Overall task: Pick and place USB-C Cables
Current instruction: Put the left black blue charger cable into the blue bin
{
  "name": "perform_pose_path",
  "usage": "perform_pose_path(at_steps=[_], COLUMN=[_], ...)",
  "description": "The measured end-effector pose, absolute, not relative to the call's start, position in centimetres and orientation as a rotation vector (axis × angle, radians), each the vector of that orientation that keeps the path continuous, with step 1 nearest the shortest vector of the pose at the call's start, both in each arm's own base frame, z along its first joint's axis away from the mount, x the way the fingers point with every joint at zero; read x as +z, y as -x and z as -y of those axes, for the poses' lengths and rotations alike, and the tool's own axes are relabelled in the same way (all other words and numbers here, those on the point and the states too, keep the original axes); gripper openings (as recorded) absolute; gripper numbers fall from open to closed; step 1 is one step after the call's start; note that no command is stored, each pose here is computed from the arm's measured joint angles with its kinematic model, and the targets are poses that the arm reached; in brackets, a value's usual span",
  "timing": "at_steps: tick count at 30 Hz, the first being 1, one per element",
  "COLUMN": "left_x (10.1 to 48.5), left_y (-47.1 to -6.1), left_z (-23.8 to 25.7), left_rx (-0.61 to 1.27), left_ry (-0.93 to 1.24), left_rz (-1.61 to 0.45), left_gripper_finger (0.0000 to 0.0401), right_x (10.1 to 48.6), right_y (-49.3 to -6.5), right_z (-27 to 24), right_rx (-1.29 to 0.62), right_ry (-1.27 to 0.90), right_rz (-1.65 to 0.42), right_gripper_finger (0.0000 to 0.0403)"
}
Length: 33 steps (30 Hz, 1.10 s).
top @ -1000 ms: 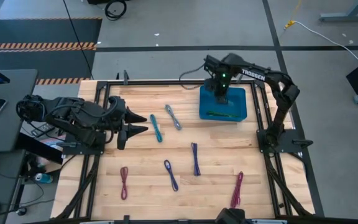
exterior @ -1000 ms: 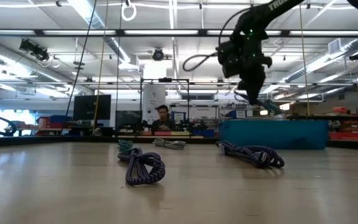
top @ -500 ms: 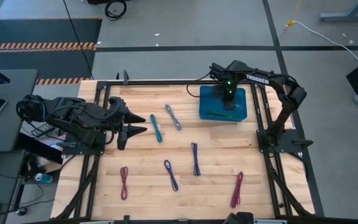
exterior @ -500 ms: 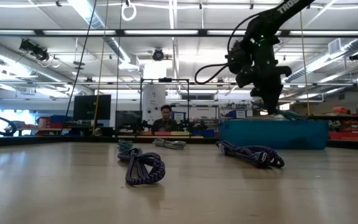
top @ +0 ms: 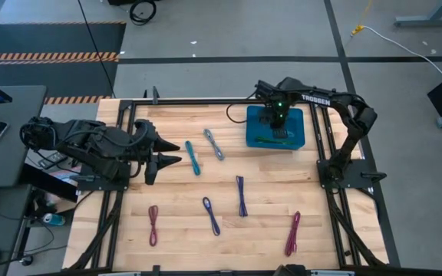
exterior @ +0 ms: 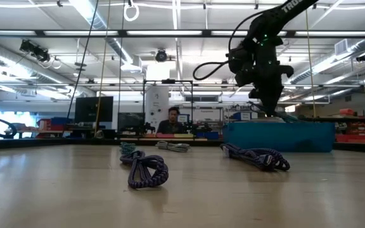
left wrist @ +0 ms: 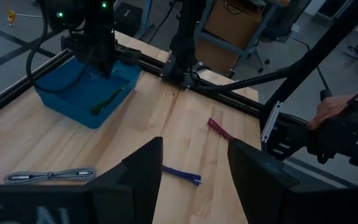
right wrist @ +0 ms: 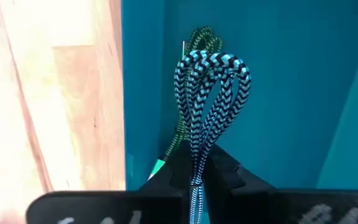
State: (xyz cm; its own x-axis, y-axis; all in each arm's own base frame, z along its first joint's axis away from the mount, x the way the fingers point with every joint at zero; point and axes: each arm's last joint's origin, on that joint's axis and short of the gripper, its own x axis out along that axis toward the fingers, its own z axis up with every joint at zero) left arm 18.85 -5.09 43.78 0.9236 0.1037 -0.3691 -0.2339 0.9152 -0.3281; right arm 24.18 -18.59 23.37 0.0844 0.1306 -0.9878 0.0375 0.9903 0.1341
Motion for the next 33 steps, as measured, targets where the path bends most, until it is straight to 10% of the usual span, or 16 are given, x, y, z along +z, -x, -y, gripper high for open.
perform_pose_path(at_steps=[24,33], left_x=[43.8,43.8], left_y=[-18.8,-18.8], left_z=[5.1,5.1], left_rx=[0.179,0.180], left_ry=[0.382,0.385], left_rz=[-0.352,-0.352], left_gripper_finger=[0.0188,0.0188], right_x=[17.9,18.0], right_y=[-22.7,-22.9], right_z=[17.1,17.2], right_rx=[0.131,0.092], right_ry=[-0.241,-0.223], right_rz=[-1.488,-1.502], right_gripper_finger=[0.0022,0.0093])
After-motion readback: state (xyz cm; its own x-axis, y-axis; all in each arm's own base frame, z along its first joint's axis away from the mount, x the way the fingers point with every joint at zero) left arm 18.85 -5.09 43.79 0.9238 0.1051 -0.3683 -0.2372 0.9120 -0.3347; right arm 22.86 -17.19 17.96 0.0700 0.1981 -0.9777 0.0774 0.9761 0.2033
